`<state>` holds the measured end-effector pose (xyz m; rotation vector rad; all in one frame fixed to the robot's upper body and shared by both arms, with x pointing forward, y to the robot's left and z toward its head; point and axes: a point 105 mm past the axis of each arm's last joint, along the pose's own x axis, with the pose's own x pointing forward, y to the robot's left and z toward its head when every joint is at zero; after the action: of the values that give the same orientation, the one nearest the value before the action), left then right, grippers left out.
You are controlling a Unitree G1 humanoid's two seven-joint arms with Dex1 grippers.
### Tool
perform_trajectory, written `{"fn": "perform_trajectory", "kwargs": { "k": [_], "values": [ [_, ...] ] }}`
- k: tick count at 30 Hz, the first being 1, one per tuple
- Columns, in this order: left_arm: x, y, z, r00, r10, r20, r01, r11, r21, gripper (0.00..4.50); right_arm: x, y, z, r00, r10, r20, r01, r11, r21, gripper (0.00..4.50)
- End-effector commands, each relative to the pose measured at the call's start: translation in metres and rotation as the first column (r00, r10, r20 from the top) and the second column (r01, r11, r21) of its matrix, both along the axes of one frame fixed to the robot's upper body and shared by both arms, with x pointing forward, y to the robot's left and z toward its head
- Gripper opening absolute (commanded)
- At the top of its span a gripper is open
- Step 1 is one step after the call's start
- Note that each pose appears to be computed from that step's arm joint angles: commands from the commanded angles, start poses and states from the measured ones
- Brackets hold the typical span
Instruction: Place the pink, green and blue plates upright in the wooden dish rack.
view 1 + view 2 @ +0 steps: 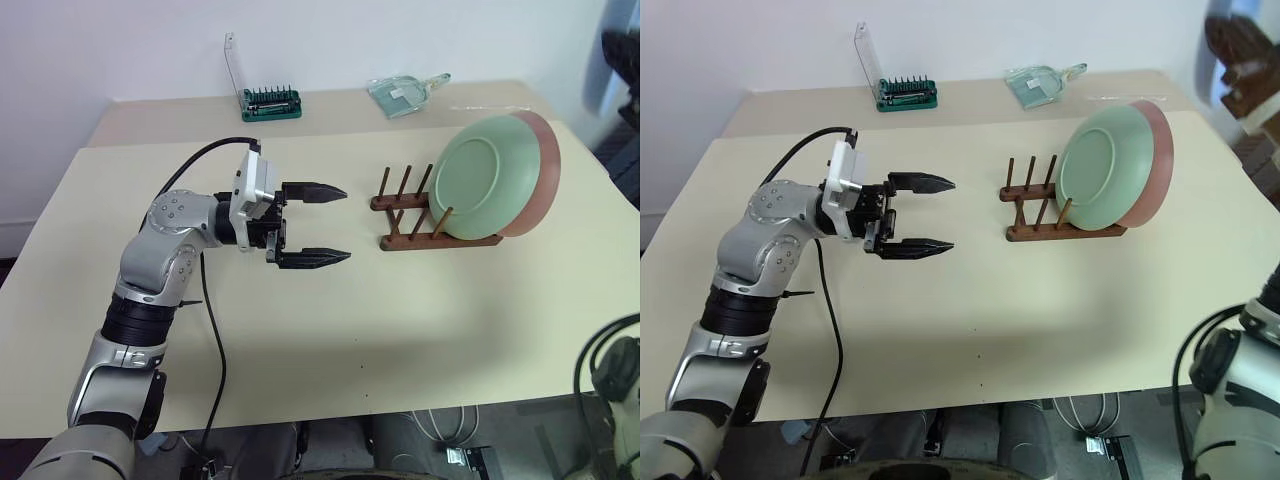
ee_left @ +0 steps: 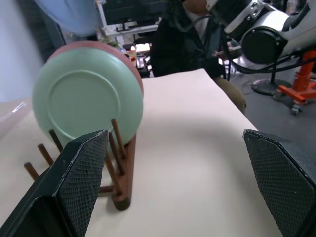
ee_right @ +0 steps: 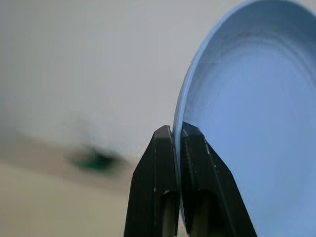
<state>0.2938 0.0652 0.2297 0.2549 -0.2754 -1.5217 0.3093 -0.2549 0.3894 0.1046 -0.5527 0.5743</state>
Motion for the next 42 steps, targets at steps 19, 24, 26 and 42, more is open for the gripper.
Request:
{"fn": "perform_trajectory", "kwargs": {
  "k": [19,24,26,42],
  "values": [
    [0.000,0.010,0.016,0.999,0.035,0.039,-0.033,0.999,-0.042,4.50,-0.037,0.079,-0.052,0.686,0.696,-0.212,-0.620,0.712,0.329,0.04],
    [0.000,0.012,0.017,0.998,0.043,0.041,-0.041,0.998,-0.038,4.50,-0.028,0.068,-0.059,0.695,0.683,-0.223,-0.589,0.720,0.367,0.04],
    [0.000,0.013,0.017,0.998,0.044,0.041,-0.043,0.998,-0.037,4.50,-0.025,0.066,-0.066,0.699,0.675,-0.236,-0.577,0.728,0.371,0.04],
    [-0.002,0.013,0.018,0.998,0.040,0.040,-0.038,0.999,-0.034,4.50,-0.010,0.065,-0.094,0.688,0.661,-0.299,-0.540,0.742,0.397,0.04]
  ]
}}
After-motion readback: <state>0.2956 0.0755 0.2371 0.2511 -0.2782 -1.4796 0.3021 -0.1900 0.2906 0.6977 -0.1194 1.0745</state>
